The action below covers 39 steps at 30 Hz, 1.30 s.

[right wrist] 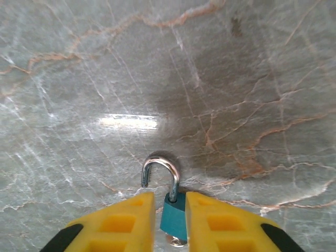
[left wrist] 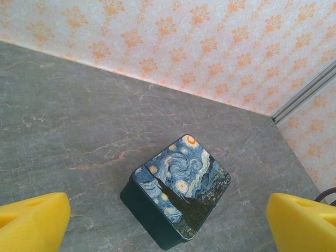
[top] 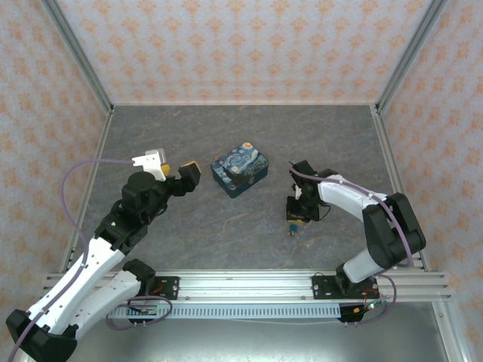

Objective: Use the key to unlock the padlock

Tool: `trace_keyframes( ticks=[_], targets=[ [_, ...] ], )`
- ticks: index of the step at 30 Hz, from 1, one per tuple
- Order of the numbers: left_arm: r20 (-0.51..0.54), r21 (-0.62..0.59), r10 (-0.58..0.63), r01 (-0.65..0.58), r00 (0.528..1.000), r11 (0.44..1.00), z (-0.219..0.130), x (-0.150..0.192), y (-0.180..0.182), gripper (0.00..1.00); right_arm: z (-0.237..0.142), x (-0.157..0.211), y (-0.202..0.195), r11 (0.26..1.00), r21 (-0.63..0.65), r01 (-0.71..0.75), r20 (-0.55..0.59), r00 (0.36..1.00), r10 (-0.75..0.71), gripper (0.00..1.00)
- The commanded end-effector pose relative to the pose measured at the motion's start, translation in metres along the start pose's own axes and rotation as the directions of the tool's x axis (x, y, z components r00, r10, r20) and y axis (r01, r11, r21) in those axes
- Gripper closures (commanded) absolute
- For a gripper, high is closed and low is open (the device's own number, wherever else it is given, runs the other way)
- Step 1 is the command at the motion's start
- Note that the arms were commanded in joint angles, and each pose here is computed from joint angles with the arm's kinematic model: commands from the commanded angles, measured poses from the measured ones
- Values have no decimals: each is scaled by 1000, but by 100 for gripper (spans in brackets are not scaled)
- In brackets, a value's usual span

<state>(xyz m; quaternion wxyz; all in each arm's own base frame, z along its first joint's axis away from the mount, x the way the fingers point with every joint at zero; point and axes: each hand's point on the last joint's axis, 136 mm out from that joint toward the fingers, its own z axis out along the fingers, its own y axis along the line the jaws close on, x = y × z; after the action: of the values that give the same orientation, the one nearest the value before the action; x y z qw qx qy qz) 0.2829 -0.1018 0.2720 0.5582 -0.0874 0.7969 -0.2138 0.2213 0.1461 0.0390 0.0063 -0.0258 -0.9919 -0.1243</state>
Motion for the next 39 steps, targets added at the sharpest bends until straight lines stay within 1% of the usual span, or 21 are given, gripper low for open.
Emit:
trace_keyframes(
  ticks=[1, 3, 6, 9, 12, 16, 18, 20, 23, 25, 26, 29, 31, 32, 36, 38, 39],
  targets=[
    [23, -29, 31, -30, 999, 999, -5, -6, 4, 4, -29, -10, 1, 999, 33, 37, 83, 996, -40, 73],
    [37, -37, 34, -33, 999, 999, -7, -11, 4, 4, -44, -15, 3, 998, 36, 54, 131, 990, -58, 71],
    [56, -54, 47, -44, 997, 998, -9, -17, 6, 4, -73, -26, 3, 996, 50, 74, 236, 968, -84, 68],
    [95, -87, 60, -52, 994, 995, -14, -26, 10, 4, -106, -39, 2, 993, 63, 104, 368, 922, -120, 68],
    [150, -156, 83, -60, 985, 986, -21, -36, 23, 3, -141, -48, -3, 988, 97, 118, 512, 845, -151, 63],
    [210, -239, 142, -90, 967, 967, -30, -47, 37, 2, -172, -56, -12, 975, 166, 145, 668, 711, -220, 53],
    [230, -269, 177, -112, 957, 957, -33, -50, 41, 2, -177, -58, -17, 967, 203, 151, 711, 657, -252, 50],
    [245, -287, 209, -135, 947, 948, -35, -53, 43, 2, -184, -61, -25, 963, 239, 126, 753, 602, -265, 43],
    [252, -307, 244, -162, 936, 938, -38, -57, 45, 2, -191, -67, -35, 958, 274, 82, 803, 528, -275, 30],
    [249, -314, 276, -193, 928, 930, -38, -59, 44, 2, -193, -70, -40, 955, 292, 57, 826, 488, -282, 21],
    [244, -325, 289, -203, 926, 923, -38, -58, 46, 2, -193, -71, -43, 951, 305, 46, 834, 470, -290, 19],
    [231, -361, 320, -224, 919, 905, -37, -58, 51, 1, -192, -73, -51, 935, 353, 26, 842, 428, -330, 10],
    [219, -376, 348, -251, 911, 892, -33, -56, 53, 1, -189, -75, -57, 926, 378, 7, 844, 409, -348, 2],
    [213, -389, 359, -258, 909, 884, -31, -54, 55, 1, -187, -76, -60, 920, 391, -5, 844, 399, -357, 1],
    [159, -469, 378, -267, 912, 842, -21, -44, 76, 0, -175, -82, -72, 911, 408, -56, 864, 347, -366, 1],
    [118, -498, 376, -273, 919, 823, -12, -34, 89, 0, -168, -86, -78, 925, 372, -76, 892, 306, -333, 1],
    [110, -514, 366, -262, 924, 817, -9, -30, 96, 0, -163, -88, -83, 932, 352, -85, 902, 297, -313, 1]
  ],
)
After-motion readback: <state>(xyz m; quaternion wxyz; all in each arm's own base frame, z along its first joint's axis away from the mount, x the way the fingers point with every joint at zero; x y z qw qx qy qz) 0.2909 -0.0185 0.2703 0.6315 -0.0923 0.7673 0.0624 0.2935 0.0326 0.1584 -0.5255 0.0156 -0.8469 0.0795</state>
